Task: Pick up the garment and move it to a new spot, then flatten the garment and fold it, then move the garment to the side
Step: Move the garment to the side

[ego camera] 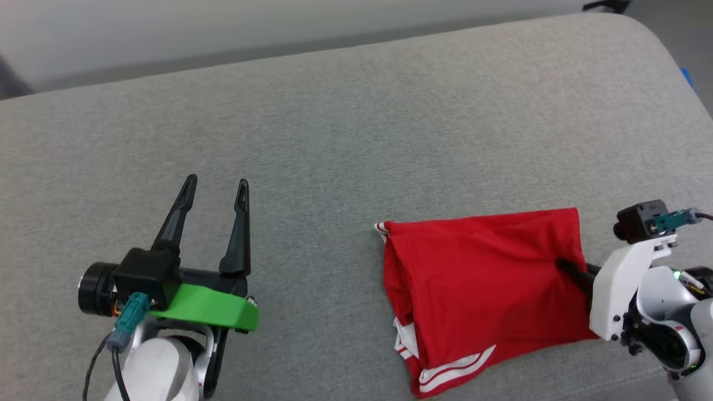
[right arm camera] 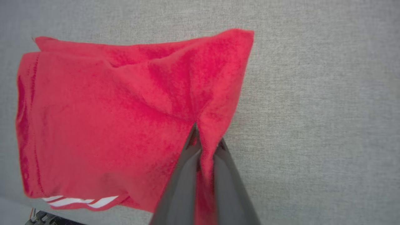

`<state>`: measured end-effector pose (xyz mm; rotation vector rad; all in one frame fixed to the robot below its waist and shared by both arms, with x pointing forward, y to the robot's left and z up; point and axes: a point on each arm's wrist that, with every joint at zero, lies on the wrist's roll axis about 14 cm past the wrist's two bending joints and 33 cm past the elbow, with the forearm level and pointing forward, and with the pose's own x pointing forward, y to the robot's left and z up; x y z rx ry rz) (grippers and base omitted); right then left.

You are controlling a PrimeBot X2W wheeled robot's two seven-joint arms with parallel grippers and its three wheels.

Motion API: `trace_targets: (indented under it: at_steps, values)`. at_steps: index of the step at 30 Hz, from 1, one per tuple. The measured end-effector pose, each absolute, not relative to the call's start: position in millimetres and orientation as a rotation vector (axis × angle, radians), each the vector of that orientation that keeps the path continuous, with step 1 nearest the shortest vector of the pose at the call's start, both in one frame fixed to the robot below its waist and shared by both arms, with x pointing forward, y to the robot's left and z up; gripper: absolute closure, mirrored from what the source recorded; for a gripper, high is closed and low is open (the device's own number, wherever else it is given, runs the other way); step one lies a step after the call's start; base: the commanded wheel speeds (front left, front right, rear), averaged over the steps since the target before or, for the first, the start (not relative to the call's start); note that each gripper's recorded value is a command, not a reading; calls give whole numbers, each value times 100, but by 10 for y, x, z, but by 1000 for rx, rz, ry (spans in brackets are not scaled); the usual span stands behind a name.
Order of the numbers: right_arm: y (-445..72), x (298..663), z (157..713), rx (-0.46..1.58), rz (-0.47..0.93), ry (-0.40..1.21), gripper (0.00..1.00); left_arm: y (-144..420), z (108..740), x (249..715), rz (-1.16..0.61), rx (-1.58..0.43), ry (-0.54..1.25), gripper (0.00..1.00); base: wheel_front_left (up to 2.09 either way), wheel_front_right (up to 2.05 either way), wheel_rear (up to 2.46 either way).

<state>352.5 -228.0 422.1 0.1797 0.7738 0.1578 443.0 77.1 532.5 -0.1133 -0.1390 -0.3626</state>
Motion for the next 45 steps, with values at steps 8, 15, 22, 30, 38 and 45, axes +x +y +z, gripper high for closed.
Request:
trace_targets:
  at_steps: [8,15,22,30,38,45]
  values:
    - [-3277,3700,4417,108,-104,701,100,164,5305,4743,-568,-96,-151,0,0,0,0]
    - [-4175,3914,4556,21,-322,666,100,-169,5080,4978,-682,-112,-129,0,0,0,0]
    - [-4832,4068,4540,-51,-491,684,100,-242,4768,5180,-713,-129,-101,0,0,0,0]
    - [-4974,4273,4179,-107,-537,702,100,-160,4418,5273,-689,-145,-44,0,0,0,0]
    - [-5068,4380,4209,-217,-562,527,0,-32,4444,5254,-644,-151,-56,0,0,0,0]
    - [-5046,4458,4599,-274,-549,343,0,107,4584,5180,-563,-186,-71,0,0,0,0]
